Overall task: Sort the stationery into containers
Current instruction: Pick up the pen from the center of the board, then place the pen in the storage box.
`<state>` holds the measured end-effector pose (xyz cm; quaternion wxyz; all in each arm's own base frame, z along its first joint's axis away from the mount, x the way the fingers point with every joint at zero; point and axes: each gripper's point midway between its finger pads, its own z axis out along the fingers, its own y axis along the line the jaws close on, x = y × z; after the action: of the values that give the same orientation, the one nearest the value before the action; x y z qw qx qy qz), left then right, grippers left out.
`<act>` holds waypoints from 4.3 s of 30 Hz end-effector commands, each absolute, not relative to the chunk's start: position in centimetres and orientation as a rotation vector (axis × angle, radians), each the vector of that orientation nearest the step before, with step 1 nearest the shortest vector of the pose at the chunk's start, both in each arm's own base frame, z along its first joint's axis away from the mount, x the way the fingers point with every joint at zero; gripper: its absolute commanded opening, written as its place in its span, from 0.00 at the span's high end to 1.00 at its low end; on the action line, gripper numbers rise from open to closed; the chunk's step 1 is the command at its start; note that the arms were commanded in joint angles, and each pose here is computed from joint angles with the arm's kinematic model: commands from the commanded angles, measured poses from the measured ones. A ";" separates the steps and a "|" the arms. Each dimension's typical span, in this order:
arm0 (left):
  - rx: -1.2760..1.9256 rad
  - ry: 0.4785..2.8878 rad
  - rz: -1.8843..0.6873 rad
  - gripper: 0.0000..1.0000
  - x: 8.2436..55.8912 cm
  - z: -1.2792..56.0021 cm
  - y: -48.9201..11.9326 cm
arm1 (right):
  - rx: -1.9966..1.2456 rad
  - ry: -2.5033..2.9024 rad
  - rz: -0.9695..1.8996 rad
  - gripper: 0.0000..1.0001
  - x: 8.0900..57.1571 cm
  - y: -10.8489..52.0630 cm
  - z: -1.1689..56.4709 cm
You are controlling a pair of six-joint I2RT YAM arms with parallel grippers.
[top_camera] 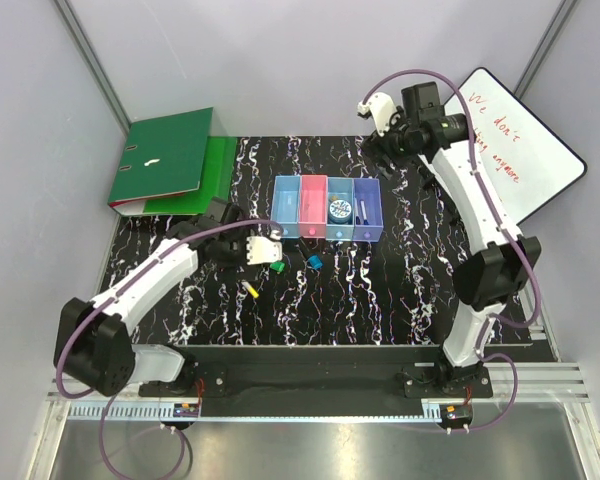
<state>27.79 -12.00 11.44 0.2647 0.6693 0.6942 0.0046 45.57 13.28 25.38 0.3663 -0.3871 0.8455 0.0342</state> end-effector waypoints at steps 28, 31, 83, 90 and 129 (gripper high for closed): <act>2.620 1.025 -0.087 0.24 26.5 2.2 -13.7 | -1.064 2.046 -0.238 0.16 40.7 10.2 31.3; 2.657 1.018 -0.116 0.25 26.4 2.0 -13.6 | -1.063 2.043 -0.232 0.16 40.6 10.3 31.3; 2.531 1.056 0.087 1.00 26.8 12.7 -15.1 | -1.010 1.974 -0.308 0.17 39.6 8.9 33.9; 2.317 1.217 0.090 1.00 31.6 17.2 -18.4 | -0.998 1.959 -0.316 0.17 39.2 8.7 34.5; 0.427 2.607 -0.623 1.00 48.0 11.1 -25.6 | -0.927 1.997 -0.304 0.17 36.7 7.7 30.5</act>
<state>45.99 -23.40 7.91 0.1648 0.1628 0.9553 -0.1838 36.33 7.70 28.84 0.4100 -0.3930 0.8151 -0.1140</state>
